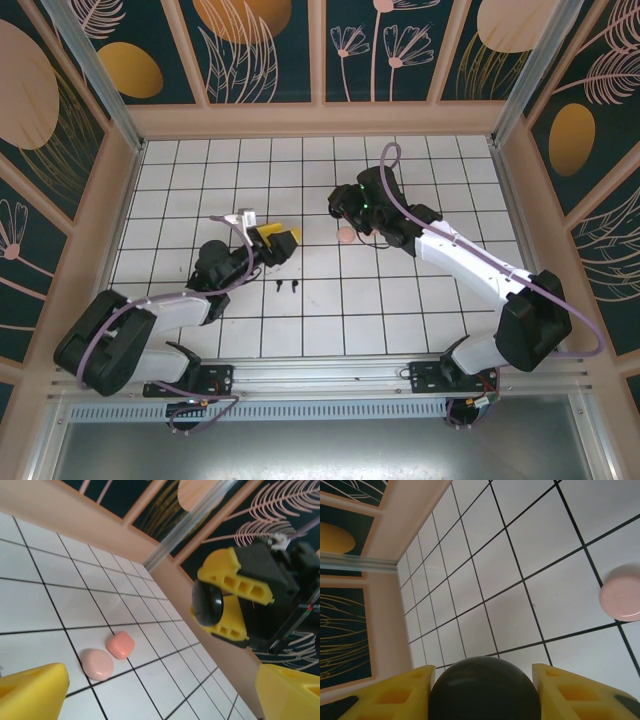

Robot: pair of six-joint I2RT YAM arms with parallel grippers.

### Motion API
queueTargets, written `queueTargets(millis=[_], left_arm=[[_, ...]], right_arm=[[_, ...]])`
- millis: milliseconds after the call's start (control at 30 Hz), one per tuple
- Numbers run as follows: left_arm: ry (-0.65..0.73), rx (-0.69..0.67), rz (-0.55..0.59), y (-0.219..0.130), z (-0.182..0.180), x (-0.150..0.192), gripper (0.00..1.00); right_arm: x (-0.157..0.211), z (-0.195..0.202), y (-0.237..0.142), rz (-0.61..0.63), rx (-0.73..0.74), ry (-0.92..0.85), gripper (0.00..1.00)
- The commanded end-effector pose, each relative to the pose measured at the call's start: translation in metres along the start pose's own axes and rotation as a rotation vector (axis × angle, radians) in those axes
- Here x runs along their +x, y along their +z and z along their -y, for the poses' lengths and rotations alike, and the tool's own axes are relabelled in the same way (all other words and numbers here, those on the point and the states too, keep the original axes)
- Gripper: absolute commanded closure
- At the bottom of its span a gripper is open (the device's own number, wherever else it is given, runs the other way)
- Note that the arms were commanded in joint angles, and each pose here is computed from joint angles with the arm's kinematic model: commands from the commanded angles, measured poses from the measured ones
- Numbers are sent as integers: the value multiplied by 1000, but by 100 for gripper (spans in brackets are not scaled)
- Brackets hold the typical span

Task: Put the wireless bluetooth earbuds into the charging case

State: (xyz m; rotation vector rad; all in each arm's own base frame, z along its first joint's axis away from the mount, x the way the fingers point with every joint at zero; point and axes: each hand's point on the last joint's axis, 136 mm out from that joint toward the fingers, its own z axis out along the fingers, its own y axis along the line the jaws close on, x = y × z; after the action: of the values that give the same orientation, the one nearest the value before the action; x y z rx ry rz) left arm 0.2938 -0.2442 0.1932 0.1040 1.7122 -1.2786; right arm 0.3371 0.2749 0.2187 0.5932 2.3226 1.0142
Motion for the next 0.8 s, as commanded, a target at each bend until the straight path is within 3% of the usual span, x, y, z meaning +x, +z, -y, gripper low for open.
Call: queueTargets(millis=[0, 300, 767], left_arm=[[35, 126, 64, 17, 33, -17, 9], [26, 227, 37, 58, 54, -3, 32], [15, 229, 63, 73, 52, -6, 63]], right_arm=[[5, -18, 2, -9, -52, 19, 64], [15, -24, 4, -15, -52, 11, 64], [16, -25, 0, -12, -57, 7, 64]])
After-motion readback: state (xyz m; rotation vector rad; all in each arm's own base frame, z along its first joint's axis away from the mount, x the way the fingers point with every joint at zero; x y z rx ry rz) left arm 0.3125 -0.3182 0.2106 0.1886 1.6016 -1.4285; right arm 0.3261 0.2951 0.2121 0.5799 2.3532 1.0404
